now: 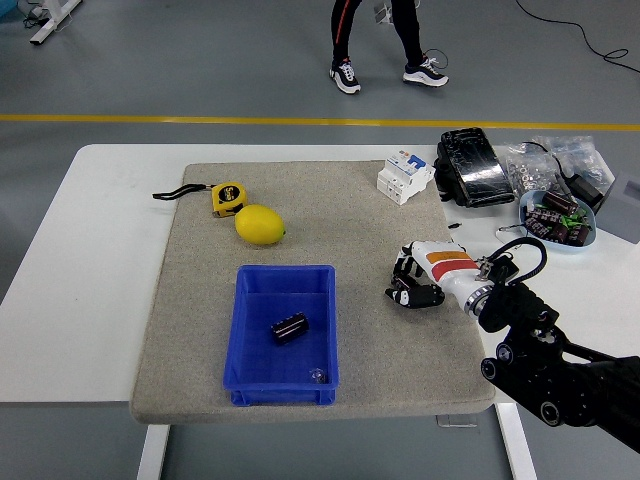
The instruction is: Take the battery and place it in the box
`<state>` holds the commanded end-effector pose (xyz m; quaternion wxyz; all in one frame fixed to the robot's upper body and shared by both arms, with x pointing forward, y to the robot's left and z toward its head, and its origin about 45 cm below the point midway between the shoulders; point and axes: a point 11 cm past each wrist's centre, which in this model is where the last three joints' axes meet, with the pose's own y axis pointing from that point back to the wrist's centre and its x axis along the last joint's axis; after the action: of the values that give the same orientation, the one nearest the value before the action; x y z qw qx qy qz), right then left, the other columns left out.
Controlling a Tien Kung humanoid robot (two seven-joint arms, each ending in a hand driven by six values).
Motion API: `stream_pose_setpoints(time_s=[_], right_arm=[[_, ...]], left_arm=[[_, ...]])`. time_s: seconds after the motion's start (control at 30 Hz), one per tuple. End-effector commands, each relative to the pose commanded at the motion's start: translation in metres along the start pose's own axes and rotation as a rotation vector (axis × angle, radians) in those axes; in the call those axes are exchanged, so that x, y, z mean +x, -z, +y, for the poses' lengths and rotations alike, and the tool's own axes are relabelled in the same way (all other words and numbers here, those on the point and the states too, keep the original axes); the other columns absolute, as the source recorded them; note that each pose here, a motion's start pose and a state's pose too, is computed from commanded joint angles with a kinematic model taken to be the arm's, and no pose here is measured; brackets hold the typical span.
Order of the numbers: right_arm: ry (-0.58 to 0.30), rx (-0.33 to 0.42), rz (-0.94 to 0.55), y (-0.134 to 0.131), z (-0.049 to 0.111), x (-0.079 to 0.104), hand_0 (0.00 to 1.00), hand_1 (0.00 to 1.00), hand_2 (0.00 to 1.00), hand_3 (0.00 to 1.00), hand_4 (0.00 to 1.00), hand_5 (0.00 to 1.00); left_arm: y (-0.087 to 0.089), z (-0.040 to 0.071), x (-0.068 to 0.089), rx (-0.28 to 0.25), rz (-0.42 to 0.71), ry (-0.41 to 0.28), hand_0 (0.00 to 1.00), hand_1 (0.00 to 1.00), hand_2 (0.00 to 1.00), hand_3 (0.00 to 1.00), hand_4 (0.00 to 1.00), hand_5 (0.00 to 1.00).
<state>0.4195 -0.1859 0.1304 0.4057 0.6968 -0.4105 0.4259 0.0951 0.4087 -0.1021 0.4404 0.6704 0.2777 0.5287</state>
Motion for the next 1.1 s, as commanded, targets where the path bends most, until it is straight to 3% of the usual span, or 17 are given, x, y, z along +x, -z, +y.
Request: stream_pose_setpoints(time_s=[0.5,0.7,0.73,1.1], right_arm=[[0.013,-0.041,0.005,-0.013,0.002,0.001,0.212,0.399,0.455,0.474,0.753,0.302],[0.009,-0.041,0.006,-0.014,0.002,0.002,0.21,0.398,0.455,0.473,0.723,0.296],[0.01,-0.042,0.005,-0.014,0.002,0.002,0.18,0.378,0.446,0.464,0.643,0.277],[0.02,-0.044,0.008,-0.017,0.004,-0.001,0.167,0.369,0.443,0.467,0.618,0.226]], left_arm=[[-0.008,0.001,0.0,-0.023,0.012,-0.001,0.564,0.584,0.627,0.584,0.635,0.608],[-0.009,0.001,0.0,-0.026,0.012,-0.001,0.562,0.586,0.627,0.584,0.635,0.607],[-0.009,0.001,0.0,-0.026,0.012,-0.001,0.563,0.587,0.627,0.585,0.637,0.61],[-0.008,0.001,0.0,-0.024,0.015,0.0,0.564,0.585,0.627,0.585,0.637,0.609]])
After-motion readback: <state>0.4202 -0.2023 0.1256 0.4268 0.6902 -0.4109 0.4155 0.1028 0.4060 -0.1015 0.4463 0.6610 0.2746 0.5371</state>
